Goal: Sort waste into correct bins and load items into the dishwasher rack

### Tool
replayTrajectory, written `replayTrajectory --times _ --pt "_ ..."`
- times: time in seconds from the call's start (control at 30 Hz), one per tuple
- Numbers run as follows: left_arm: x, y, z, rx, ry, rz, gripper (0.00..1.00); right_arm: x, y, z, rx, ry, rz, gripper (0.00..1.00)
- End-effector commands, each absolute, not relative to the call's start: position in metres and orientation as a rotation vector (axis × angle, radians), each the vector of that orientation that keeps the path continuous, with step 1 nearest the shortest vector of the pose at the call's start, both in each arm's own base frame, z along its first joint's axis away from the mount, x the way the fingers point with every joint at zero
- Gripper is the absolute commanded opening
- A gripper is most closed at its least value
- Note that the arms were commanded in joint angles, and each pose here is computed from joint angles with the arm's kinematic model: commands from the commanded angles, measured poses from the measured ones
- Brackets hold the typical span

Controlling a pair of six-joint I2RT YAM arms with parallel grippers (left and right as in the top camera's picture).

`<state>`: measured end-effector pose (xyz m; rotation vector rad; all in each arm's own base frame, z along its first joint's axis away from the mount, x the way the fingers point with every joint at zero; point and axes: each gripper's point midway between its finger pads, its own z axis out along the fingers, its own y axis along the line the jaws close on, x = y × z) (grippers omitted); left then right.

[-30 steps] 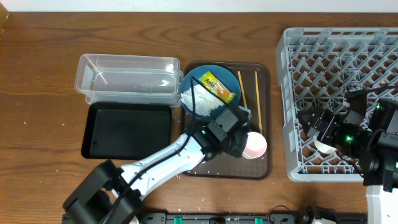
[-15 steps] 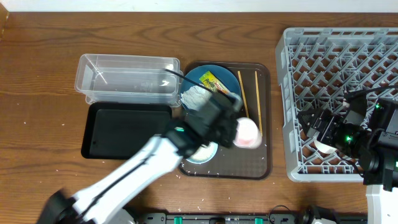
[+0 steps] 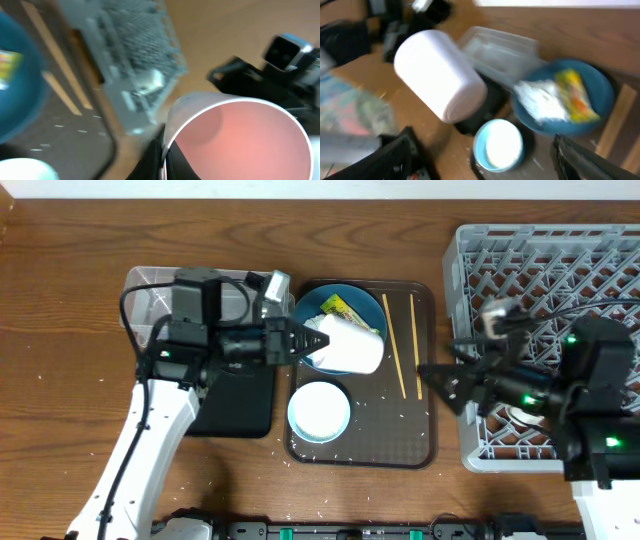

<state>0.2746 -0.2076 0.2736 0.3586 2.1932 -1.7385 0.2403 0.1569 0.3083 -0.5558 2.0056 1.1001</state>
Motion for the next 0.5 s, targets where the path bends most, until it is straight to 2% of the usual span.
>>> replayTrajectory --times 0.0,0.17,0.4,0.47 --pt "0.245 -0.209 0.307 0.535 2.053 -1.999 0.06 0.222 0.19 0.323 -0.729 1.918 1.214 0.88" --pt "0.244 -0.21 0.308 0.542 2.048 -2.01 0.06 0.22 0.228 0.318 -0.811 1.917 1.263 0.84" --pt "0.243 -0.209 0.309 0.544 2.046 -2.016 0.06 0.226 0.246 0.313 -0.857 1.901 1.269 0.62" --pt "0.243 -0.209 0.309 0.543 2.047 -2.022 0.06 0.228 0.244 0.316 -0.851 1.889 1.259 0.62"
